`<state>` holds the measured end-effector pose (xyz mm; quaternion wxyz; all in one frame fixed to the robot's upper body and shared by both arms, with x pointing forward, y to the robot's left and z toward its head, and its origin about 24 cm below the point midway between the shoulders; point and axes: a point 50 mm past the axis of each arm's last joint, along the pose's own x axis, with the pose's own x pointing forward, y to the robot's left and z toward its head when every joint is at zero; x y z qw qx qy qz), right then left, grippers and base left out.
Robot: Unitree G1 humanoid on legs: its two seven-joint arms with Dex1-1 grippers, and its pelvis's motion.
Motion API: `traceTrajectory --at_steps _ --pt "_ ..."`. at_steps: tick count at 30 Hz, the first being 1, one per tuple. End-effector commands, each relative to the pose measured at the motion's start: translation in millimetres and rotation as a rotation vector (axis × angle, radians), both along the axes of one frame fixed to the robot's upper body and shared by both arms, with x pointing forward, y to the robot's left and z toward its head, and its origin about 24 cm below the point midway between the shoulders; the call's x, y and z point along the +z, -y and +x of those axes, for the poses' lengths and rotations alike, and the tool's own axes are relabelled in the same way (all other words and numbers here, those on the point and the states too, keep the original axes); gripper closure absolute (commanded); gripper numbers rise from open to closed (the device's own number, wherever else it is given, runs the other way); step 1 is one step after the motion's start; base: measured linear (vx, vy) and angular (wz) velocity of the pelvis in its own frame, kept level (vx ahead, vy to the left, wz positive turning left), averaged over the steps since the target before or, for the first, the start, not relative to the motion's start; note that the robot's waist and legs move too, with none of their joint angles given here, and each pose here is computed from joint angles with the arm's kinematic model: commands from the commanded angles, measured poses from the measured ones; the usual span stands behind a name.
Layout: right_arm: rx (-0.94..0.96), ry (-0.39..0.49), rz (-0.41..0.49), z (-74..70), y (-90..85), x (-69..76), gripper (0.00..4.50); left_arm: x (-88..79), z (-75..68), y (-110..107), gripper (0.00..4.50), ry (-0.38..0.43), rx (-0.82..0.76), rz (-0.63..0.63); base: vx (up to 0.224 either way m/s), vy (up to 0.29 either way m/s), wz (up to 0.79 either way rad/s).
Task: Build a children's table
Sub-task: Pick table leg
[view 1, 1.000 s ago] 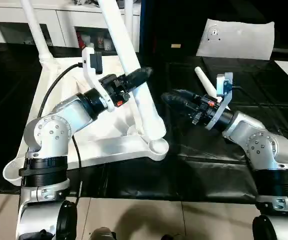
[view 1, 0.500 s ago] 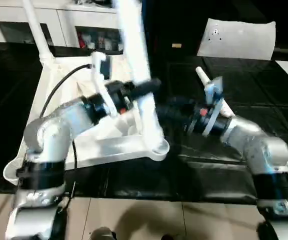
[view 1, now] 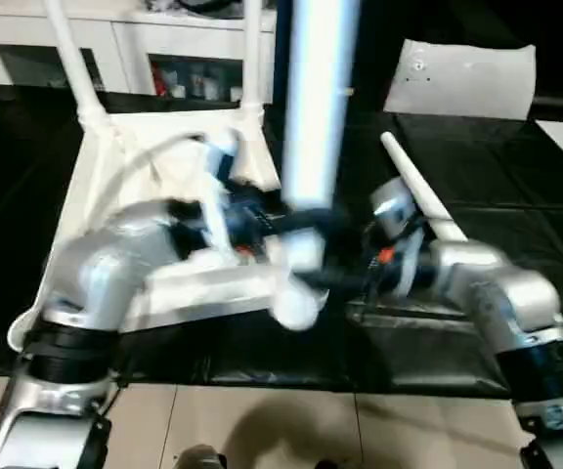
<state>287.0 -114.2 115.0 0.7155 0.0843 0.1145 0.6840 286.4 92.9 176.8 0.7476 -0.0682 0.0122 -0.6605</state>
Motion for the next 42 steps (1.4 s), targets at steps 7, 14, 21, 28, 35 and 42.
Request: traceTrajectory --at_steps 7,14,21,28,35,42 --pt "0.042 0.023 -0.039 -1.6 -2.9 -3.9 1.52 -2.3 -5.0 7 2.63 0.067 -0.067 0.035 0.0 0.0 0.0" --pt "0.083 0.014 -0.086 -6.8 -2.8 -11.8 2.1 -7.3 -1.7 9 2.63 0.088 -0.068 0.055 0.0 0.0 0.0" --pt "0.09 0.024 -0.096 -7.8 -6.9 -14.3 2.42 -8.4 -0.3 10 2.64 0.087 -0.07 0.053 0.0 0.0 0.0" --pt "0.089 0.028 -0.094 -8.1 -7.5 -15.7 2.46 -9.8 3.1 11 2.64 0.062 -0.026 0.06 0.0 0.0 0.0" --pt "0.064 0.026 -0.067 -7.3 -8.0 -15.6 2.52 -2.9 -0.8 10 1.86 0.002 -0.042 -0.037 0.0 0.0 0.0" --pt "0.018 0.016 0.0 -7.6 -9.2 -14.7 2.56 3.5 -2.8 8 1.26 -0.011 0.002 -0.17 0.0 0.0 0.0"
